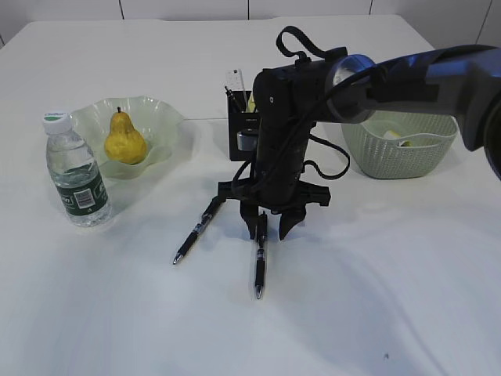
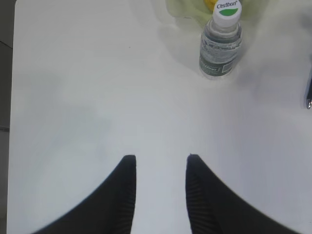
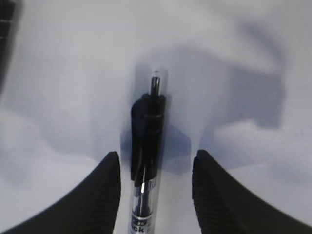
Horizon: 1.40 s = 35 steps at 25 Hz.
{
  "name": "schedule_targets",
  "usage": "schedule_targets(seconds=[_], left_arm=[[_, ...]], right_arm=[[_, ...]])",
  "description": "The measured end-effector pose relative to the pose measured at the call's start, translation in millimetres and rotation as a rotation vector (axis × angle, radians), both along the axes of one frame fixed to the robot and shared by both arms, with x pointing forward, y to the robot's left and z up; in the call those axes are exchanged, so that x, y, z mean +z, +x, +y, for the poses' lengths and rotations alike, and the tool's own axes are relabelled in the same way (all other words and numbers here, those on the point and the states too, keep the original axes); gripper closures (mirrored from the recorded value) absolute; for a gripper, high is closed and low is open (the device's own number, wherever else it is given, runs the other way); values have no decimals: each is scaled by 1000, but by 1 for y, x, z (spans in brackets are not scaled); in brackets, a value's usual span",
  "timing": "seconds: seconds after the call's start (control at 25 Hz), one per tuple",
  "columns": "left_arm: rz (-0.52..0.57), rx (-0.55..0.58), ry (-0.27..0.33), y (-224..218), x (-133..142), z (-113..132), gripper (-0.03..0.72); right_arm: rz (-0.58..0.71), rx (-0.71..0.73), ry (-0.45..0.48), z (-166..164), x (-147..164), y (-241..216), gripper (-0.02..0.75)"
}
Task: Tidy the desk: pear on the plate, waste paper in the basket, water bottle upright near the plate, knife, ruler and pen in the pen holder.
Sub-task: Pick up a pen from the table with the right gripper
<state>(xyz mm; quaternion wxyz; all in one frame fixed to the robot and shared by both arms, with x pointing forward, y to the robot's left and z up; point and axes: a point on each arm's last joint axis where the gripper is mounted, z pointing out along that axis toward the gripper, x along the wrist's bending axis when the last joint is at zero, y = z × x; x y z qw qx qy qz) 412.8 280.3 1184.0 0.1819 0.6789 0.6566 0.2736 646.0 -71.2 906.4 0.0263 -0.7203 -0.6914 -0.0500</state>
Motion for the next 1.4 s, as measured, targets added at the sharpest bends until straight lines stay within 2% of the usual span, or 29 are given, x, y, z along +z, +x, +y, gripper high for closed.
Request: schedule_targets(seconds=[0.6, 1.16, 1.28, 1.4], left_arm=[[0, 0, 0, 0, 0, 0, 449], [0, 0, 0, 0, 0, 0, 449], [0, 0, 0, 0, 0, 0, 449], [0, 0, 0, 0, 0, 0, 449]], right_arm=[[68, 8, -37, -3, 0, -6, 351], [120, -5, -20, 0, -8, -8, 354], [120, -5, -22, 0, -9, -7, 421], [117, -4, -22, 0, -9, -7, 556]])
